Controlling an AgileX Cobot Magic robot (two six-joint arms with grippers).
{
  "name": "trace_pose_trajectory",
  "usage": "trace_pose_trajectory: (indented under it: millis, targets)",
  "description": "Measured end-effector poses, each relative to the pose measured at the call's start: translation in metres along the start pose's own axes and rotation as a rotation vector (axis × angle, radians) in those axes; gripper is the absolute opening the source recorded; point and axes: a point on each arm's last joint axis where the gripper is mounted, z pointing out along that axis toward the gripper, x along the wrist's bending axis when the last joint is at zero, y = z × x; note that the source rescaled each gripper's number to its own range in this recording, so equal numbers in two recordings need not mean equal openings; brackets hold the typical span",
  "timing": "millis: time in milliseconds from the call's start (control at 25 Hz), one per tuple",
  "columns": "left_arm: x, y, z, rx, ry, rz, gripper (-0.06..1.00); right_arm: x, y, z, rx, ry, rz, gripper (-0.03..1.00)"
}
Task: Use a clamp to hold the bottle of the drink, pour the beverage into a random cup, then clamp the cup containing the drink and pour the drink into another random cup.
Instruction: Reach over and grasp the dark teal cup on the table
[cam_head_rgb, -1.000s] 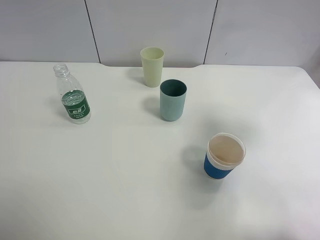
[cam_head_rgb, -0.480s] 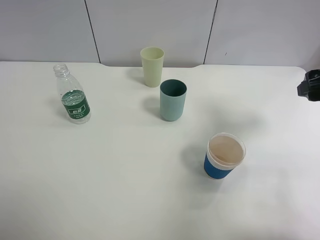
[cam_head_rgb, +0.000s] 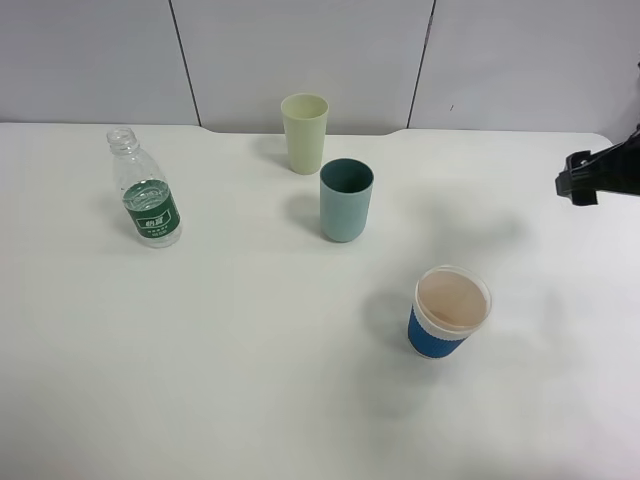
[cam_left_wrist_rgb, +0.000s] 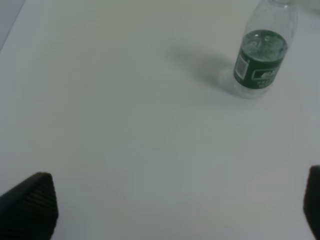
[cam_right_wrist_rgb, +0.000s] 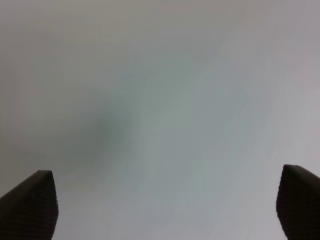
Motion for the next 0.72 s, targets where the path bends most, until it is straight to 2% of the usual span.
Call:
trace_pose_trajectory:
  millis: [240,720]
  targets:
    - [0.000,0.000,0.000,0.000,0.000,0.000,1.00,0.008,-0.002,0.029,-0.041,0.047,-0.107,0.79]
    - [0.000,0.000,0.000,0.000,0.000,0.000,1.00,0.033,-0.009,0.077,-0.205,0.226,-0.170,0.79]
